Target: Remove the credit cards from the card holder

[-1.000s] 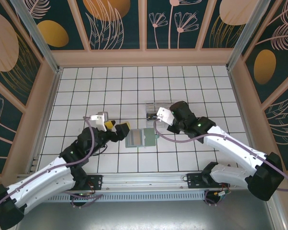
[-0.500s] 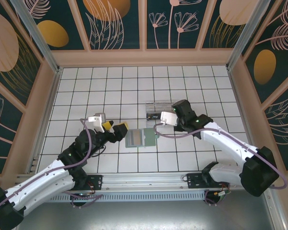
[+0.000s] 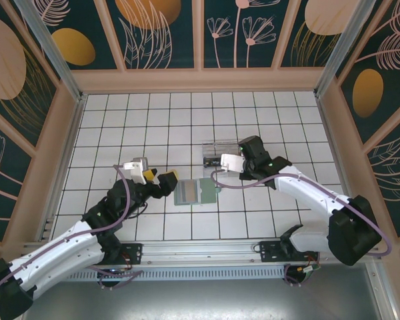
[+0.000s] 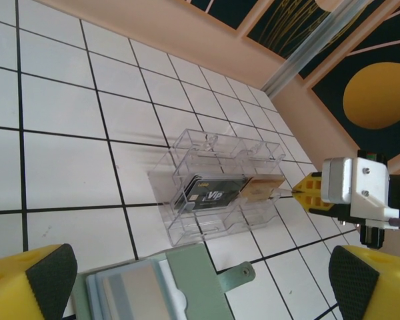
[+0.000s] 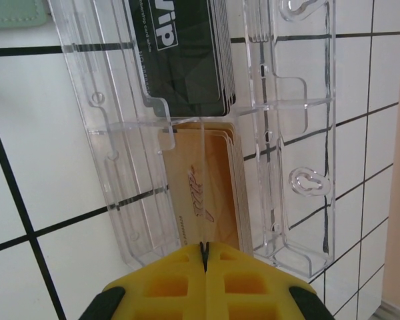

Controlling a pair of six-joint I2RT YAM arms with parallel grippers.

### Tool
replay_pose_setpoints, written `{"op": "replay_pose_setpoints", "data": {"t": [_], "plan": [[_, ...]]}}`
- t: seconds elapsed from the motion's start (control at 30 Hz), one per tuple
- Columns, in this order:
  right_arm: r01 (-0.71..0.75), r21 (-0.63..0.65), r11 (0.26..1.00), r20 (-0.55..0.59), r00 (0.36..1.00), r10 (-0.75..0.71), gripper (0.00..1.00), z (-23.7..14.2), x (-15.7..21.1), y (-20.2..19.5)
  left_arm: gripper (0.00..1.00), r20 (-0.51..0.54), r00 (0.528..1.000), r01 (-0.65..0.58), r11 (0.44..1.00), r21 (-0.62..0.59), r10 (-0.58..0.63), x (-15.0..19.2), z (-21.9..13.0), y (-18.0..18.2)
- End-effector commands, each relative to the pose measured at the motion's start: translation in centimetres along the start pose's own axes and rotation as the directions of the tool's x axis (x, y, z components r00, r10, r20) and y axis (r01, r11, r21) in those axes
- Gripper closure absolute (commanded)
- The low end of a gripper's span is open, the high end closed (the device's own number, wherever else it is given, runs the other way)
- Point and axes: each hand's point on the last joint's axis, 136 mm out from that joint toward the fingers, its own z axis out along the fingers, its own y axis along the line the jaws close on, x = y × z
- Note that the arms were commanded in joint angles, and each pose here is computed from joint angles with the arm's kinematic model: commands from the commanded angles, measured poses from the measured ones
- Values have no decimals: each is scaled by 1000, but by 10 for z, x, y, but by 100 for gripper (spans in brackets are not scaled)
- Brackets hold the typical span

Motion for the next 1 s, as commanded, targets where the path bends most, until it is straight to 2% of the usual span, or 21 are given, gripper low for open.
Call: {"op": "replay_pose_setpoints", "data": {"t": [0.0,0.97], "plan": [[23,-12,1000,17,1000,-23,100,6,1,5,1,-5,1000,-4,1000,-23,4,5,1,7],[47,-34,998,-10,999,-47,100,25,9,9,1,-18,1000,-8,999,-31,8,11,3,11]]}}
